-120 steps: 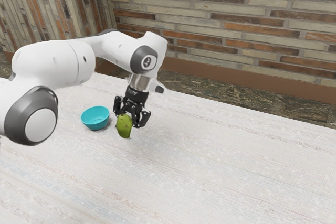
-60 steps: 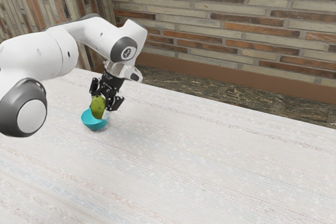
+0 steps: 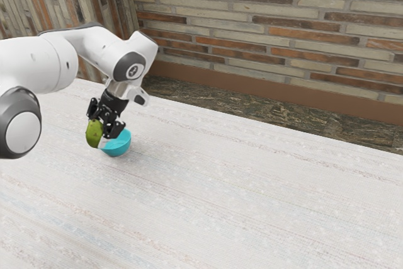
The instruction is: Place the pear in the bowl.
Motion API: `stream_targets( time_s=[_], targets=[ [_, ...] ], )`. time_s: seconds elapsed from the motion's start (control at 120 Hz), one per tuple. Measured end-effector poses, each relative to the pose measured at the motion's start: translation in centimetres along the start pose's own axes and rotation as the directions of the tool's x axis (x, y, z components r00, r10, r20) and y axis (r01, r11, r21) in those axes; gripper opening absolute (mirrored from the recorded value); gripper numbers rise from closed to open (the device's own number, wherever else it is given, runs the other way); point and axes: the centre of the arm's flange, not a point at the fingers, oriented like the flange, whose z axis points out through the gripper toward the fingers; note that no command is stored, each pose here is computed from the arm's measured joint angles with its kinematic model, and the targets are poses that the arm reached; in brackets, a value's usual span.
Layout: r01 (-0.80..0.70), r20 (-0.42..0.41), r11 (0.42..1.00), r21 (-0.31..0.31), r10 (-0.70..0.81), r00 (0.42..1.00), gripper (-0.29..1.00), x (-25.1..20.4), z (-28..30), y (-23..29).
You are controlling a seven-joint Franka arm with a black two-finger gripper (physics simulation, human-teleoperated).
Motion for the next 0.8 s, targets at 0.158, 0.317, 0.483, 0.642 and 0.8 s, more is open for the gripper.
stream_targets(
  time_s=[0.158, 0.317, 0.483, 0.642, 0.8],
  targets=[
    [-0.010, -0.005, 1.000, 0.020, 0.010, 1.000, 0.40, 0.0, 0.3, -1.0],
    [-0.008, -0.004, 1.000, 0.028, 0.008, 1.000, 0.39, -0.2, 1.1, -2.8],
    [-0.018, -0.018, 0.999, 0.032, 0.019, 1.000, 0.37, -0.2, 1.5, -3.8],
    [-0.032, -0.042, 0.999, 0.037, 0.034, 0.999, 0.34, 0.3, 1.1, -4.1],
    [-0.057, -0.082, 0.997, 0.051, 0.061, 0.995, 0.32, 1.8, -0.3, -3.4]
  ],
)
